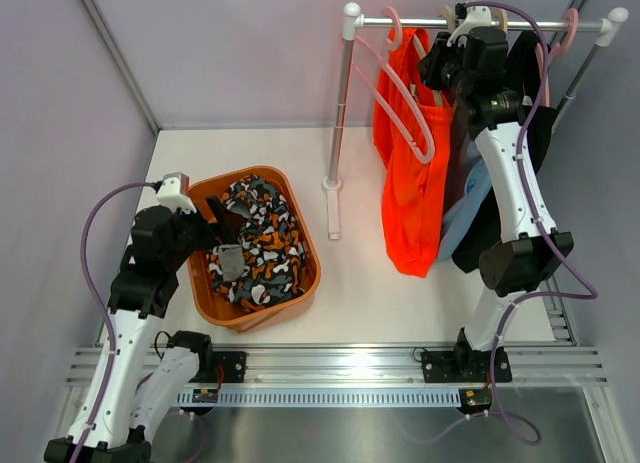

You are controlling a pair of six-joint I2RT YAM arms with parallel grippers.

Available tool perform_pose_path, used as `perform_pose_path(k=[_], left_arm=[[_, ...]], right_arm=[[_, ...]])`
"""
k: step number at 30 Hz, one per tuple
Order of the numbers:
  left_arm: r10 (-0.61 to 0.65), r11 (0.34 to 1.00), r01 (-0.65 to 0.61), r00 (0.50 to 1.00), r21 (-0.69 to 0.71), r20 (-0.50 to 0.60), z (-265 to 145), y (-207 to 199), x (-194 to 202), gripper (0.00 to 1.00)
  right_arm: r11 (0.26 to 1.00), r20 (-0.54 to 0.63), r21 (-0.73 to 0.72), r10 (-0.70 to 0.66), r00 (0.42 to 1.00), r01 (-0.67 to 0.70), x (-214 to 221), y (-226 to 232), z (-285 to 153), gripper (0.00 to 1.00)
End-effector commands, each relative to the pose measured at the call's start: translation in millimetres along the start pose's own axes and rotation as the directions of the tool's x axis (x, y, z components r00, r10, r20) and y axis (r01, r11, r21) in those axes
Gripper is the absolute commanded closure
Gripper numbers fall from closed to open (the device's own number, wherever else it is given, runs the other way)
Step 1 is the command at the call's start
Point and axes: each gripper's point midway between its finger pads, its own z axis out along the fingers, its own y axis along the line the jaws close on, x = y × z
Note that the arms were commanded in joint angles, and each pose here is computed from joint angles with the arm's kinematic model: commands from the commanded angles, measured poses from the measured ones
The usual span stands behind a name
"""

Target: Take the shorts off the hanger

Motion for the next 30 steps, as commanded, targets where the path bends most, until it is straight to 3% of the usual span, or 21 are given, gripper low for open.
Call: perform_pose_path(k=[1,3,8,16,23,30], left_arm=[[0.016,1.000,-0.017,0.999,0.024,0.039,-0.7,-4.8,-10.6,0.01],[0.016,1.000,-0.017,0.999,0.025,0.038,0.1,-5.1,-10.8,0.01],[0.015,1.000,-0.016,0.999,0.024,0.036,0.4,-4.8,-10.2,0.01],[0.015,1.000,-0.016,0.999,0.025,0.034,1.0,-4.8,-9.6,0.01],[0.015,1.000,-0.016,0.999,0.025,0.034,1.0,-4.8,-9.6,0.01],[0.018,0.998,-0.020,0.999,0.060,0.038,1.1,-11.1,-11.3,0.01]], right_arm=[[1.000,0.096,0.015,0.008,0.995,-0.010,-26.6,0.6,-14.2,0.77],[1.000,0.109,0.013,0.004,0.994,-0.006,-29.4,1.9,-17.0,0.80],[1.000,0.113,0.021,-0.019,0.993,0.017,-32.7,0.4,-21.5,1.00],[0.998,0.165,0.034,-0.054,0.985,0.049,-56.1,6.4,-48.4,1.00],[0.995,0.219,0.050,-0.095,0.971,0.086,-86.1,22.1,-102.7,1.00],[0.996,0.192,0.074,-0.067,0.979,0.053,-77.0,21.5,-141.0,1.00]])
